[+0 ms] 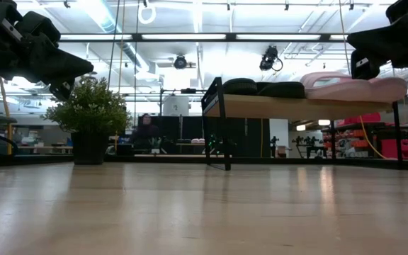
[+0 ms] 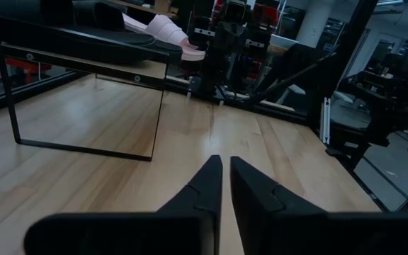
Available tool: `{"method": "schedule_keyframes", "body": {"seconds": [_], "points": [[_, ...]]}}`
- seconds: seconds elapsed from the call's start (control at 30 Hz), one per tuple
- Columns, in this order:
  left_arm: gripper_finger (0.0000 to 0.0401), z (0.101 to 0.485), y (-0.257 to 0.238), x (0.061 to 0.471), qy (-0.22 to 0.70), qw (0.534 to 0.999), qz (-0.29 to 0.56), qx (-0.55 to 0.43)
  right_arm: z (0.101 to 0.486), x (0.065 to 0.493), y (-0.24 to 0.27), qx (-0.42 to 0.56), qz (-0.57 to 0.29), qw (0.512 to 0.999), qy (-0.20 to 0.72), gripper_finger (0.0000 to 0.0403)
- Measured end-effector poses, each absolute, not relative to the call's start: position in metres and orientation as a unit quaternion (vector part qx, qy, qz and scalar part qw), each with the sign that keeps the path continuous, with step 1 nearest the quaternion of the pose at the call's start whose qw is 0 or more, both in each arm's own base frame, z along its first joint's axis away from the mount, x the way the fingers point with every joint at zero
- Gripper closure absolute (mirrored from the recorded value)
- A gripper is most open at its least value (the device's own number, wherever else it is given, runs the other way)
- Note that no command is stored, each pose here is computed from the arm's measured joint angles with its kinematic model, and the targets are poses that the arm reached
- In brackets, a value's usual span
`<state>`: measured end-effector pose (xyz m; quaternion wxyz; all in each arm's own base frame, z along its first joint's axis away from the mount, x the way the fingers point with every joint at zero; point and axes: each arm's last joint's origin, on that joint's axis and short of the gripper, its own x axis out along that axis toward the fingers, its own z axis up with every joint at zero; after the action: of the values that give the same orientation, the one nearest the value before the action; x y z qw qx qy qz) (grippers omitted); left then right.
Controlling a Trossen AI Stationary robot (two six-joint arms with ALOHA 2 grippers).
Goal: Pick and place slides into the shelf
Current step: Return to Home Position
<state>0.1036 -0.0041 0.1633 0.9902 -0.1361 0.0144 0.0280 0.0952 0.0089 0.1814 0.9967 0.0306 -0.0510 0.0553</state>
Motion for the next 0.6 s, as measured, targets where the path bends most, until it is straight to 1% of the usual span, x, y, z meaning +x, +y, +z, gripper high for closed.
{"method": "schedule_keyframes", "body": {"seconds": [0.2,0.6], "points": [[0.0361,0.1634,-0.0042,0.1036,0.014,0.990,0.028,-0.136,0.1815,0.0952,0.0089,0.030,0.055,0.997,-0.051,0.0386],[0.0376,0.1633,-0.0041,0.1036,0.014,0.990,0.028,-0.136,0.1815,0.0952,0.0089,0.030,0.055,0.997,-0.051,0.0386]]}}
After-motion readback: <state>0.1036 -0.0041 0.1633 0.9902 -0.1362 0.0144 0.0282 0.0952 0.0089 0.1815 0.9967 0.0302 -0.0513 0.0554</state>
